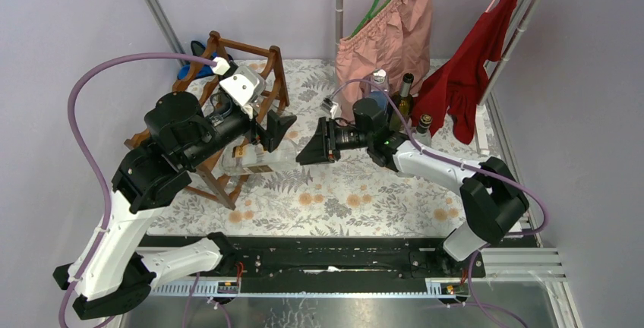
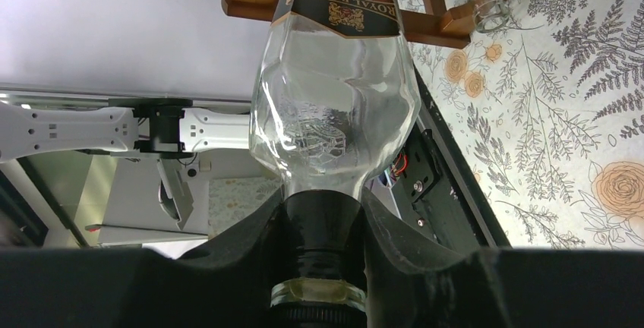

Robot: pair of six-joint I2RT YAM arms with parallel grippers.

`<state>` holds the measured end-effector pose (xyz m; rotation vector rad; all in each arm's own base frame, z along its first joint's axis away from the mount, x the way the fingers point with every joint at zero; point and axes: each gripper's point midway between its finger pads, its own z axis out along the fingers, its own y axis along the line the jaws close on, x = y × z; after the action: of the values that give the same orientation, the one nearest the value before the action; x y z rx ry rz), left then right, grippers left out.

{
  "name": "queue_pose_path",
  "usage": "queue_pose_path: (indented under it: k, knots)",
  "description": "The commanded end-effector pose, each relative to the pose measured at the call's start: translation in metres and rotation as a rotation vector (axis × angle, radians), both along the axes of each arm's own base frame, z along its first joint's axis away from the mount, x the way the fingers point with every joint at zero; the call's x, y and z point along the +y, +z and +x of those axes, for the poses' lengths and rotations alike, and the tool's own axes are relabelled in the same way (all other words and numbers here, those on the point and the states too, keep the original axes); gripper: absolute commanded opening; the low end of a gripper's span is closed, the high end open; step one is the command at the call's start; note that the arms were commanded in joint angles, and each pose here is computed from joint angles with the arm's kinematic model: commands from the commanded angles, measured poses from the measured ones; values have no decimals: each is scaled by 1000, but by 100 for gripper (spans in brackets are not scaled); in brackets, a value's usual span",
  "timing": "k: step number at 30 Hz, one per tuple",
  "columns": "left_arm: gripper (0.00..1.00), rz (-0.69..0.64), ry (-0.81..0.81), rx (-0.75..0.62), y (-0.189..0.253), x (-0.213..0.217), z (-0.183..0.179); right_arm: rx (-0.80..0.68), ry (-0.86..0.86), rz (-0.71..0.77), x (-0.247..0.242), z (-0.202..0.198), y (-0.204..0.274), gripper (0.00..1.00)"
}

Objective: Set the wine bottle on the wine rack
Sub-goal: Place the wine bottle in the wine rack.

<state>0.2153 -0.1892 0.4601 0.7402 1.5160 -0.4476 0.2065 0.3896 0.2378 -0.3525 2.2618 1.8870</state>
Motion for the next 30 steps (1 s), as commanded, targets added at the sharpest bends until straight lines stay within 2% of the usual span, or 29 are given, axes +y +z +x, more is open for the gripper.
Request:
queue_pose_path:
  k: [1,30]
  knots:
    - [97,-64,10,-54,23,3,-1,-192,29,227,13,-1,72,0]
    - [97,-43,-42,-76,19,1,-10,-126,-36,394,83,-5,59,0]
